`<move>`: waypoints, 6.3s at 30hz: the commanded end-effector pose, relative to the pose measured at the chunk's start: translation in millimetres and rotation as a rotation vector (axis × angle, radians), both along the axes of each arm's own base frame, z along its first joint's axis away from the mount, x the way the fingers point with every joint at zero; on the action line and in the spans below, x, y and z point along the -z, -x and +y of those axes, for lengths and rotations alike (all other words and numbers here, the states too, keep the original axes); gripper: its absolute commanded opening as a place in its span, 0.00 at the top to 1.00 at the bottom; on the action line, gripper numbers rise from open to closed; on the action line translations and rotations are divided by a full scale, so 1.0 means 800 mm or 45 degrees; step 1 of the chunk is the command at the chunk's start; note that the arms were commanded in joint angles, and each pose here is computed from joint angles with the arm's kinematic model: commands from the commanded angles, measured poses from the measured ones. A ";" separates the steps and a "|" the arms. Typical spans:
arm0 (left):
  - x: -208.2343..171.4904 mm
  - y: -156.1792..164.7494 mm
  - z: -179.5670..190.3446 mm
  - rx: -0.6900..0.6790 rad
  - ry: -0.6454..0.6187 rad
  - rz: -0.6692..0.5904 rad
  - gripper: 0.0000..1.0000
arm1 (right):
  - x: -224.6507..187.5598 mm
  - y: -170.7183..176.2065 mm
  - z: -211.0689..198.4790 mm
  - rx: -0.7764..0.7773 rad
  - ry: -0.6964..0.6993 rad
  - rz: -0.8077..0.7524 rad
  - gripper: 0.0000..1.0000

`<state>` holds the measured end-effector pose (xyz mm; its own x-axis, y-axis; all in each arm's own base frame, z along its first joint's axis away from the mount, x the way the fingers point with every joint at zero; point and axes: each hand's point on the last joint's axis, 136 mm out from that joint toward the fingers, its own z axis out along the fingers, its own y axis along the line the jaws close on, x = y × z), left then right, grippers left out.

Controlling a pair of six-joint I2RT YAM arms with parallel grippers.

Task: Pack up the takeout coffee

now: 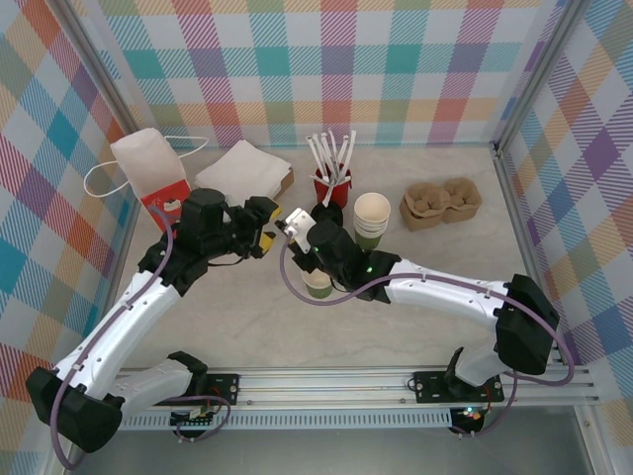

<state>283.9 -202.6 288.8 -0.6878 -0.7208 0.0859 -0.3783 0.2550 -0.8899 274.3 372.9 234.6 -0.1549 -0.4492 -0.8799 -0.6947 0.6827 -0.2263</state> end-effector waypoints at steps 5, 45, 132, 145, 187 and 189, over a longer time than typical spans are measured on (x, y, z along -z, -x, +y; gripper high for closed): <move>-0.003 -0.004 -0.023 0.059 0.046 -0.021 0.42 | -0.027 0.005 0.011 -0.031 -0.070 -0.061 0.86; -0.056 0.037 -0.084 0.868 -0.236 -0.748 0.98 | -0.062 0.073 -0.139 -0.464 -0.487 0.063 0.00; -0.061 0.059 -0.122 1.106 -0.378 -1.016 0.60 | -0.084 0.049 -0.115 -0.614 -0.428 0.148 0.30; -0.004 0.049 0.009 0.632 -0.970 -0.817 0.38 | -0.012 0.052 -0.178 -0.101 -0.056 0.696 0.31; 0.146 0.112 0.153 0.216 -1.227 -0.357 0.35 | 0.100 0.031 -0.064 0.035 1.073 0.944 0.30; 0.146 0.112 0.153 0.215 -1.224 -0.359 0.35 | 0.102 0.031 -0.063 0.032 1.080 0.949 0.30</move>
